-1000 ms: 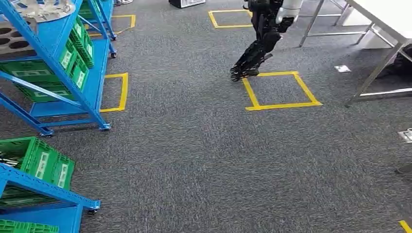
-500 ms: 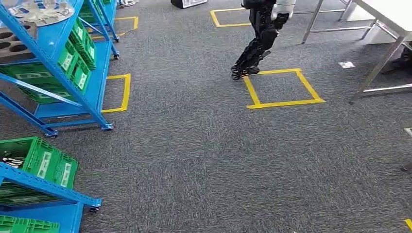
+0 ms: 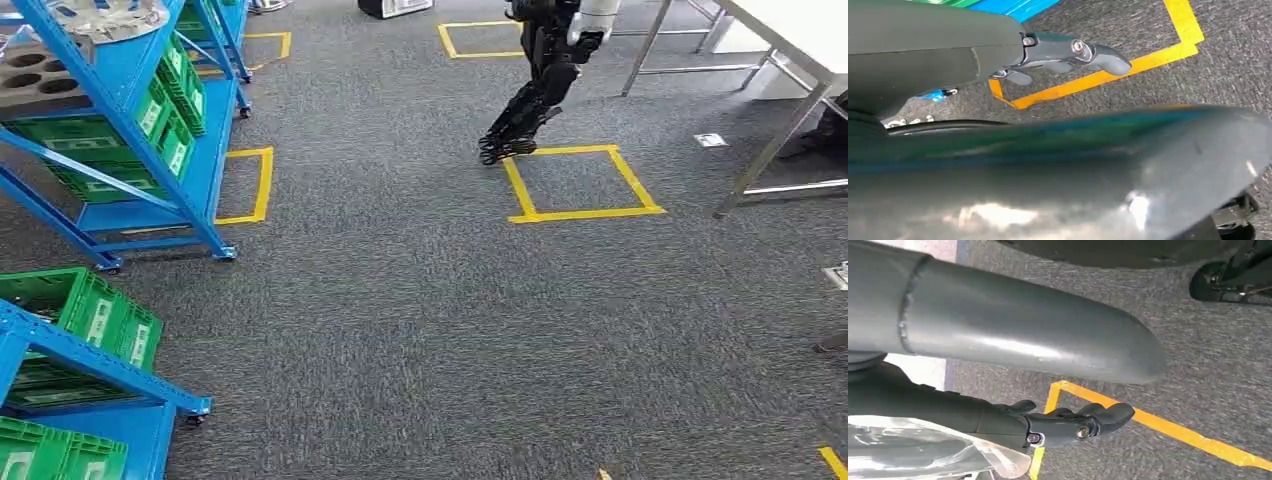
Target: Take the parts from the cabinet and place them on the table.
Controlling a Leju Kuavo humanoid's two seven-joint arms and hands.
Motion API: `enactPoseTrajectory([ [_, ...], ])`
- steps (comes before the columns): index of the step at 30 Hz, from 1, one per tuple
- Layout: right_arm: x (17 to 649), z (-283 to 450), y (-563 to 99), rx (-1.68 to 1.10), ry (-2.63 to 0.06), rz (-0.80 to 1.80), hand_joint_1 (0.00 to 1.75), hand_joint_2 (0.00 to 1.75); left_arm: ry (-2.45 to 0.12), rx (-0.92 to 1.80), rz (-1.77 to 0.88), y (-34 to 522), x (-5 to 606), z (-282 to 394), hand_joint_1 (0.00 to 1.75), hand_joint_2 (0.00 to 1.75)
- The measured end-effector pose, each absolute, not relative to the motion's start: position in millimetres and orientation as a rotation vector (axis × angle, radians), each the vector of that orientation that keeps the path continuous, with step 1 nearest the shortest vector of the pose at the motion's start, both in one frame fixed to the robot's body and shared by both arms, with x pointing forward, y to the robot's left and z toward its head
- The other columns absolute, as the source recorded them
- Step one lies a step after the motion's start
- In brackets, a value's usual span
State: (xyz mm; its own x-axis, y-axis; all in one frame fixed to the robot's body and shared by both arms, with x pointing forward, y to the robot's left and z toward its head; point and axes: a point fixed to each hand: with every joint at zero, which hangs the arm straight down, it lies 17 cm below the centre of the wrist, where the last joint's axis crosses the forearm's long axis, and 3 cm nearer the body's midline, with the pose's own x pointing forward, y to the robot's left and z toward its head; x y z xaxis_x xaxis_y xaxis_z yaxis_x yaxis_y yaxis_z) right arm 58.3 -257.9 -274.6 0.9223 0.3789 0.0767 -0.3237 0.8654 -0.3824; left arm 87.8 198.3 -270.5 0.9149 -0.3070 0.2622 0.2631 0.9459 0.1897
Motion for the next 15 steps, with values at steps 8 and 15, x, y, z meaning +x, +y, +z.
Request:
enactPoseTrajectory([
  [8,58.5,-274.6,-258.0,-0.374,-0.15,0.369,0.0,0.0,-0.293,0.151,-0.295,197.9,87.6,-270.5,0.0,0.0],
  [15,59.2,-274.5,-258.3,-0.375,-0.148,0.362,0.0,0.0,-0.281,0.161,-0.293,200.9,86.7,-271.0,0.0,0.0],
])
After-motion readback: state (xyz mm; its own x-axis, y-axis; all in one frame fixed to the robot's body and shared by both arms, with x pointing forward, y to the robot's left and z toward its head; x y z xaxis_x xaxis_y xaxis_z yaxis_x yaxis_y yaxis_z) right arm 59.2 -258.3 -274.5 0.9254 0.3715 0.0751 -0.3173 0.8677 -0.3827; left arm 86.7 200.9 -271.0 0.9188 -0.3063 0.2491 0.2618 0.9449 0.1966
